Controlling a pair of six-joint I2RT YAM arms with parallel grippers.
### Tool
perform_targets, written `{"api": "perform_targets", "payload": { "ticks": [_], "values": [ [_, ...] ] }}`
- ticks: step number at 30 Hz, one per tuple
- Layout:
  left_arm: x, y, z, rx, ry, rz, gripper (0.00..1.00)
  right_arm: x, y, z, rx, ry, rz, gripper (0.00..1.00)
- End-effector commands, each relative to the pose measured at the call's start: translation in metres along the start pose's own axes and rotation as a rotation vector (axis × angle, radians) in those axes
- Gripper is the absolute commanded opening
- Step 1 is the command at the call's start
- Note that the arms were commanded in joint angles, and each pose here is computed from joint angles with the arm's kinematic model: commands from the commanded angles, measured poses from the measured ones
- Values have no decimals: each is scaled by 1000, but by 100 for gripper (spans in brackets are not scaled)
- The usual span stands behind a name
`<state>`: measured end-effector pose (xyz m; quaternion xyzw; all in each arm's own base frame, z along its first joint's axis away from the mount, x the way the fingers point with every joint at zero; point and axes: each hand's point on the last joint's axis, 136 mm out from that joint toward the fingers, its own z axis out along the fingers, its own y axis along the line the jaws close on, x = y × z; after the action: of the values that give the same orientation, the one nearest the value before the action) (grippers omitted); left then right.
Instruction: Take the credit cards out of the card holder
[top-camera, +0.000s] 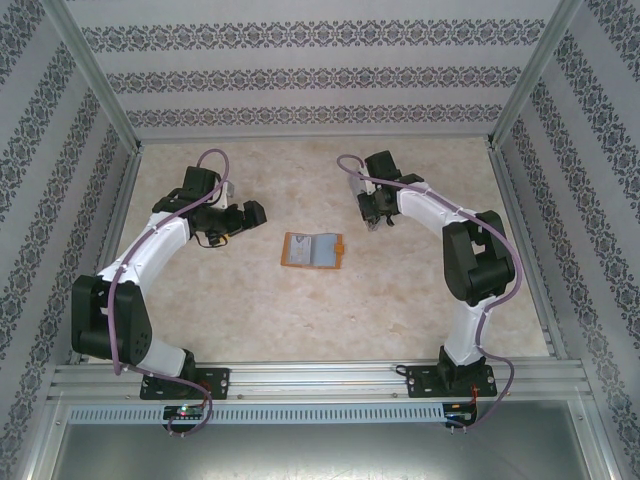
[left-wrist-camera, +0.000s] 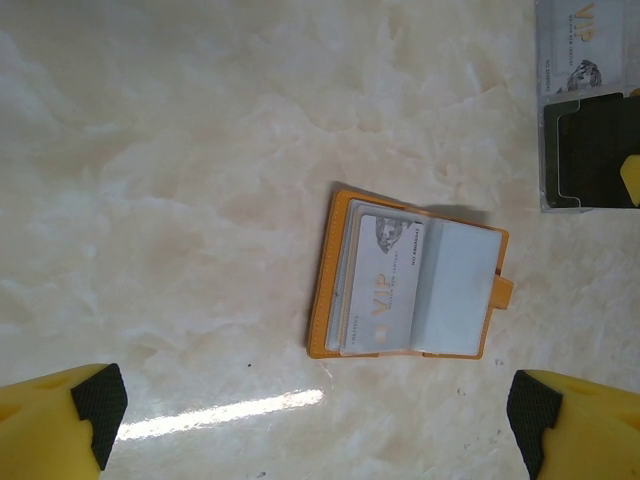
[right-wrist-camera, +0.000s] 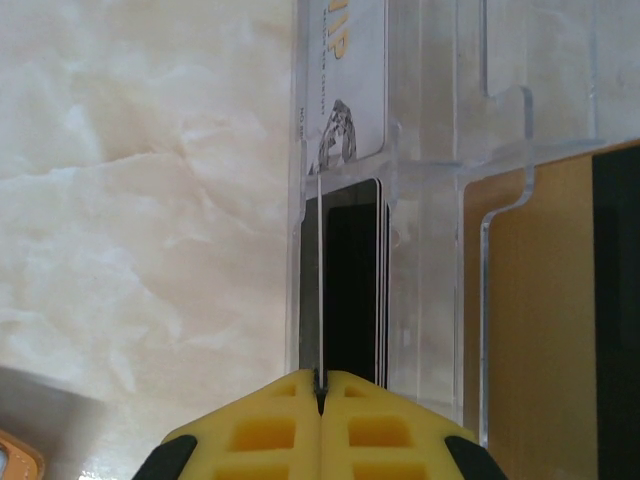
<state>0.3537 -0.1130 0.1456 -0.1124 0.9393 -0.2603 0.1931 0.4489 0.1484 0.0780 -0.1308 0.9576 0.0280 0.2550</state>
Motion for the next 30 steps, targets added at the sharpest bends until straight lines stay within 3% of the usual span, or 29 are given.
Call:
{"api": "perform_targets", "payload": {
  "ticks": [1, 3, 9, 16, 20, 25, 30],
  "values": [
    [-9, -3, -2, 21, -26, 25, 100, 3, -7, 1, 27, 11, 4, 0],
    [-9, -2, -2, 20, -25, 25, 99, 3, -5, 3, 20, 15, 7, 4],
    [-10, -4, -4, 22, -26, 28, 100, -9, -2, -13, 6, -28, 44, 31],
    [-9, -6, -3, 35, -19, 26, 99, -14, 9, -60, -31, -112, 94, 47],
    [-6, -7, 1, 55, -7, 16, 99, 0, 36, -76, -103, -115, 136, 58],
    [0, -9, 14, 82, 30, -1, 100, 22, 93, -73, -233, -54, 214, 62],
    [9, -22, 30, 135, 63, 14, 100, 38, 163, -57, -442, 41, 334, 54]
  ]
}}
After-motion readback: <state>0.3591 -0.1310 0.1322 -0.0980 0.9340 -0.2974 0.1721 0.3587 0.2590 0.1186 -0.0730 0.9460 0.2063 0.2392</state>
